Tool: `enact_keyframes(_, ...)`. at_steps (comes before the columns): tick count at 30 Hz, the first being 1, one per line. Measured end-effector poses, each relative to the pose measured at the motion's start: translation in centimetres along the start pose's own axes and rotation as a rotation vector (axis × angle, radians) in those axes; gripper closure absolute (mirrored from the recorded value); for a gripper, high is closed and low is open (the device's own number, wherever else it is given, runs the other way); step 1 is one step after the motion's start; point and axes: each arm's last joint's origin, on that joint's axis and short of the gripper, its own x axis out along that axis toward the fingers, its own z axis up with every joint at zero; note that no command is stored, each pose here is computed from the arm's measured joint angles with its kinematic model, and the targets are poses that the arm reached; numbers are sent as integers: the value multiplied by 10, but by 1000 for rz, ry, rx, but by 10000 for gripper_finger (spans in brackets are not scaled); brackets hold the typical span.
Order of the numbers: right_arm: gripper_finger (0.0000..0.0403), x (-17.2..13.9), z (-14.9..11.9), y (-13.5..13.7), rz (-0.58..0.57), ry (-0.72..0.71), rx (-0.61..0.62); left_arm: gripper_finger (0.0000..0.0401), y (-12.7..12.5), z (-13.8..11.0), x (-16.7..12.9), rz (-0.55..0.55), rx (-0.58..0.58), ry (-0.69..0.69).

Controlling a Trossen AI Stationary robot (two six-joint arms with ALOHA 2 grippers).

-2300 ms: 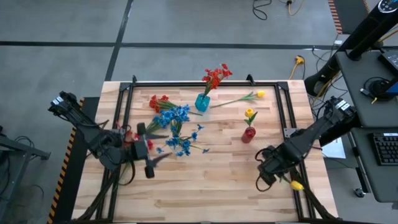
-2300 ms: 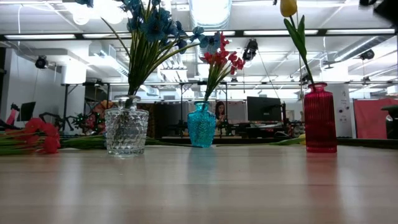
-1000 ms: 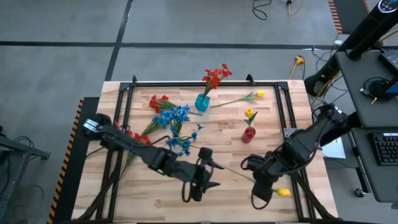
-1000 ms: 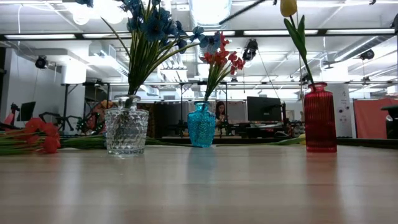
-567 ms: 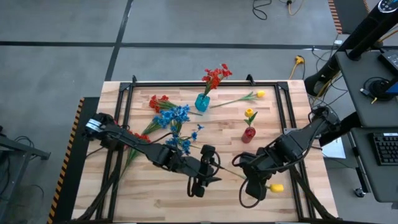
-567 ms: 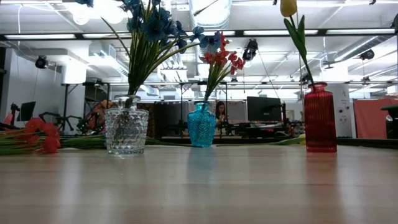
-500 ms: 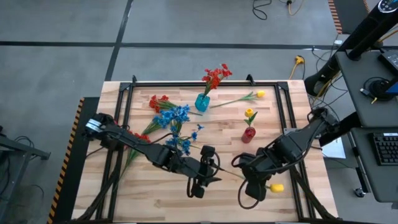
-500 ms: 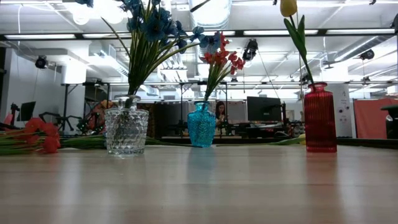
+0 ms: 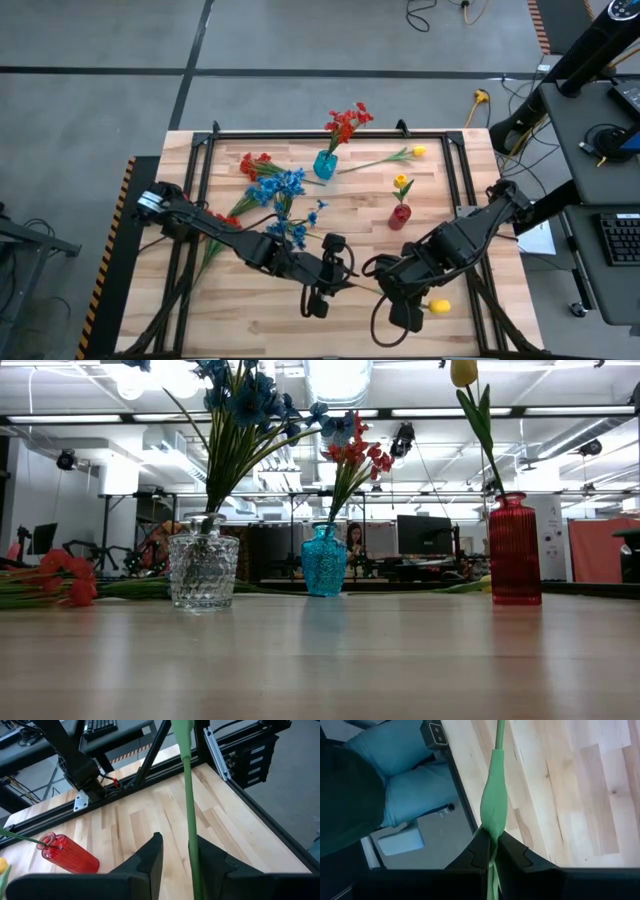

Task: Sort flowers into vase by color
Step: Put the bottom yellow flower into the red vase

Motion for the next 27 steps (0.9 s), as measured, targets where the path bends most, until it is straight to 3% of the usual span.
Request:
enact_keyframes(7,390,-3,1,-3,-24,-38,-34,392,0,-1,0,0,2,8)
enact_keyframes(17,387,-10,-1,-5,-41,-83,-85,401,2,0,0,53,0,5)
enact_keyframes(27,285,-29,-7,-12,-67,-195,-86,401,3,5,0,63,6,-45)
